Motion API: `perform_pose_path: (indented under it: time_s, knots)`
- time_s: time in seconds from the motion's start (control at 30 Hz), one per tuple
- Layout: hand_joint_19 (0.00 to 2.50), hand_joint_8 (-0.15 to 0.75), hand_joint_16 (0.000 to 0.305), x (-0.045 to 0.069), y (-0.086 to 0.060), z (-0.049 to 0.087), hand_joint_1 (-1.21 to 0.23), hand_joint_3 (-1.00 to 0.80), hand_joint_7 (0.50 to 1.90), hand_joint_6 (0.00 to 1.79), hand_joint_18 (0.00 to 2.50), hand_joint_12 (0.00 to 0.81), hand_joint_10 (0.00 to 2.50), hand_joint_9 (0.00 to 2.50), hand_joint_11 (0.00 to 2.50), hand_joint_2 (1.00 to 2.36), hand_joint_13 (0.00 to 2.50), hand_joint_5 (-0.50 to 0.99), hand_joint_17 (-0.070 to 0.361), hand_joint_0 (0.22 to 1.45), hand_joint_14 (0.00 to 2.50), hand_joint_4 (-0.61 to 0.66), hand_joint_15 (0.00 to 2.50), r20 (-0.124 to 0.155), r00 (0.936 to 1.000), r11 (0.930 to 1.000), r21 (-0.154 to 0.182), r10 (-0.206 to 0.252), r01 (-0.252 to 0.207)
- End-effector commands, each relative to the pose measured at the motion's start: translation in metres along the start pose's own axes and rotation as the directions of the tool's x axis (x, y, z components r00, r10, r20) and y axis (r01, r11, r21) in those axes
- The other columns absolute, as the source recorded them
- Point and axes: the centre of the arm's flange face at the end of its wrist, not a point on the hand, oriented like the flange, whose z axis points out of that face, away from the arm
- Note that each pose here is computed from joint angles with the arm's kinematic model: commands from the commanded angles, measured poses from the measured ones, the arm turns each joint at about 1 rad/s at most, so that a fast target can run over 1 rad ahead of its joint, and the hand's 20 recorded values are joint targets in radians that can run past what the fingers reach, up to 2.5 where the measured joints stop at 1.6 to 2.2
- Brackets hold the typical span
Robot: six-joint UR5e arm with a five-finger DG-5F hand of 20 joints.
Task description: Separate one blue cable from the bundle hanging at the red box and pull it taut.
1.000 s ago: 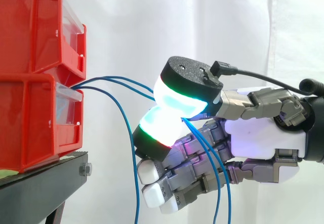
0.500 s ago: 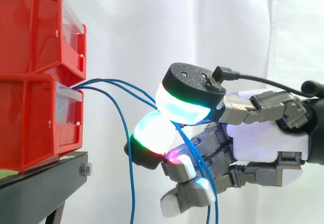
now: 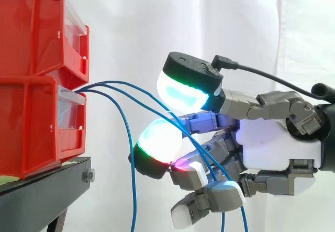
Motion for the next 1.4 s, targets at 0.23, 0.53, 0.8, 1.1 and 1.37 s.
perform_pose_path:
  time_s: [0.23, 0.53, 0.8, 1.1, 1.37]
  knots:
    - [0.56, 0.269, 0.053, -0.005, 0.011, -0.003, -0.61, -0.43, 1.01, 0.85, 0.66, 0.302, 0.02, 1.08, 1.31, 1.01, 1.31, -0.23, 0.12, 0.62, 0.02, 0.13, 1.39, -0.001, 1.0, 0.9999, 0.008, 0.007, -0.007]
    - [0.56, 0.271, 0.053, -0.007, 0.01, -0.005, -0.69, -0.32, 1.01, 0.87, 0.66, 0.305, 0.02, 1.08, 1.34, 1.02, 1.31, -0.23, 0.12, 0.65, 0.02, 0.1, 1.4, -0.006, 1.0, 0.9997, 0.024, 0.0, 0.0]
    - [0.55, 0.275, 0.053, -0.007, 0.01, -0.005, -0.72, -0.5, 0.98, 0.87, 0.65, 0.317, 0.02, 1.06, 1.32, 1.0, 1.29, -0.24, 0.12, 0.58, 0.02, 0.13, 1.39, -0.007, 1.0, 0.9997, 0.025, -0.001, 0.001]
    - [0.57, 0.277, 0.053, -0.009, 0.011, -0.005, -0.52, -0.49, 1.0, 0.87, 0.65, 0.316, 0.02, 1.1, 1.33, 1.0, 1.29, -0.23, 0.119, 0.61, 0.02, 0.12, 1.38, -0.007, 1.0, 0.9994, 0.034, -0.005, 0.005]
    - [0.57, 0.274, 0.053, -0.01, 0.014, -0.007, -0.66, -0.28, 1.05, 0.88, 0.65, 0.316, 0.02, 1.09, 1.34, 1.02, 1.29, -0.23, 0.119, 0.64, 0.02, 0.09, 1.38, -0.013, 0.9998, 0.9985, 0.053, -0.014, 0.015]
